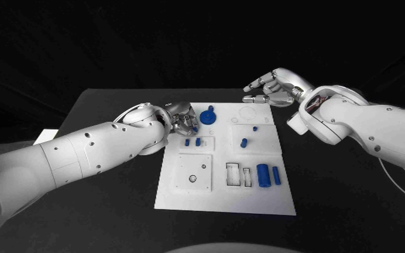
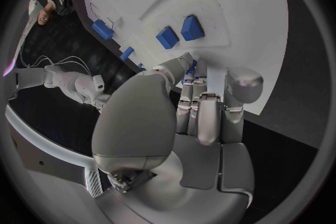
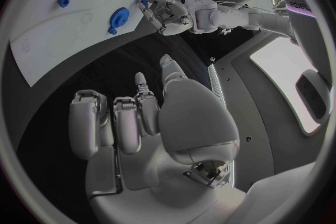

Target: Assemble the parts on the task board

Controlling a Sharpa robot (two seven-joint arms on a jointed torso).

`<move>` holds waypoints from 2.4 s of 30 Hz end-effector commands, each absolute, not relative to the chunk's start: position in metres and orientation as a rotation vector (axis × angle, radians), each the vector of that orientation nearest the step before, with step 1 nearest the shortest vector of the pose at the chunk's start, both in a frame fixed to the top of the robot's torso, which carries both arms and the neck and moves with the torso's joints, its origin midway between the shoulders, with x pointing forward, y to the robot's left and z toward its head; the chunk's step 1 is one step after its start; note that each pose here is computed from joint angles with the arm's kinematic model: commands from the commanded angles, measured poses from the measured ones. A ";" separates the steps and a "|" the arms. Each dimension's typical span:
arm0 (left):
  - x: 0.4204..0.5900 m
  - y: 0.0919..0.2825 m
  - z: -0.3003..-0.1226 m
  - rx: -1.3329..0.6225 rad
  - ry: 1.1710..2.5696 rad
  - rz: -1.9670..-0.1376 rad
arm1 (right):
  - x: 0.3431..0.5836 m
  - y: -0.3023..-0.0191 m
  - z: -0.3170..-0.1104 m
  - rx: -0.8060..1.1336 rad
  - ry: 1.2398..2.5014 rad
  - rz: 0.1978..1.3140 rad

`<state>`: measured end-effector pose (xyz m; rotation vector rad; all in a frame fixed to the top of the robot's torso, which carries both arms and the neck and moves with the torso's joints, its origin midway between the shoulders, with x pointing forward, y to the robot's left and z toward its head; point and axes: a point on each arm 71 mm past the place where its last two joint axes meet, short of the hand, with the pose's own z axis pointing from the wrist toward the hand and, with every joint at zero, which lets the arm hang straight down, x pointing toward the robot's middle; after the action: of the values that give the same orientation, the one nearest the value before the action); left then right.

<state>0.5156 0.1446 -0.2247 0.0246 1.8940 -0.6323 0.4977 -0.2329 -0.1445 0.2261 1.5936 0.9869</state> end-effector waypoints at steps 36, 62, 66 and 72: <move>0.514 0.145 -0.229 0.037 1.931 -0.603 | 0.497 -0.233 -0.145 0.214 1.605 0.988; 0.518 0.198 -0.211 -0.292 1.757 -0.790 | 0.506 -0.258 -0.157 0.055 1.694 0.731; 0.517 0.211 -0.205 -0.657 1.641 -1.066 | 0.503 -0.257 -0.159 -0.053 1.706 0.646; 0.509 0.223 -0.202 -1.163 1.435 -1.391 | 0.495 -0.248 -0.166 -0.261 1.693 0.498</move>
<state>0.5089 0.2161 -0.2054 -0.6609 1.6839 -1.1027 0.4971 -0.2512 -0.1623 -0.0755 1.6872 0.6587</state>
